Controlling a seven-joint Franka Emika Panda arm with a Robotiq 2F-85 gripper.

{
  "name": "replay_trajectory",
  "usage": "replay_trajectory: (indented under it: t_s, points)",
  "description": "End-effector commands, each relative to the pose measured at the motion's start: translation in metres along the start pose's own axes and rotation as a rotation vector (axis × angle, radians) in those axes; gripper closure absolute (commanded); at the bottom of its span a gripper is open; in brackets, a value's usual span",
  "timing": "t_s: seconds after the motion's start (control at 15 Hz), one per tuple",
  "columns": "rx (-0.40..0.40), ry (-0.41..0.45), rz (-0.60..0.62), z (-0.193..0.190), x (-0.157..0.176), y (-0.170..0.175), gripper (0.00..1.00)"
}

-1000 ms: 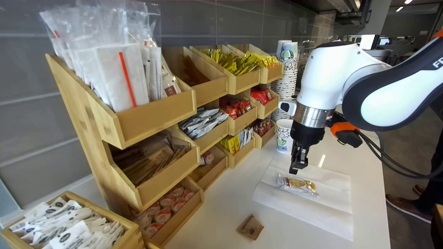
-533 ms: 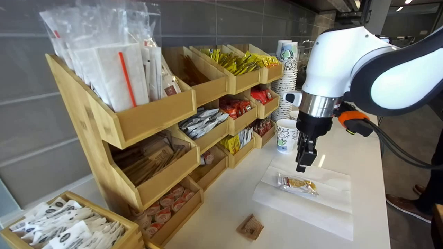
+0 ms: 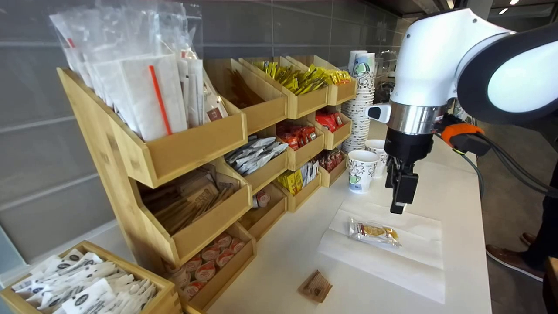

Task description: Press down on the white sachet on the napkin.

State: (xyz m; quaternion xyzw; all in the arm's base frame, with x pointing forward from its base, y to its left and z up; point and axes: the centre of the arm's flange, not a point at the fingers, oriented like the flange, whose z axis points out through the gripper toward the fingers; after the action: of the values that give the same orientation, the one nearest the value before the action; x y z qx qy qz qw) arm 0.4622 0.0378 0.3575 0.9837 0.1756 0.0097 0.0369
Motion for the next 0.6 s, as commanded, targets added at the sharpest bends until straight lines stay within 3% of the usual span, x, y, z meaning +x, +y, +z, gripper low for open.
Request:
replay_trajectory:
  t_s: [0.0,0.53]
  points:
    - [0.012,-0.015,-0.013,-0.015,-0.014,-0.006,0.00]
    - [0.000,-0.022,-0.007,-0.014,-0.007,-0.005,0.00]
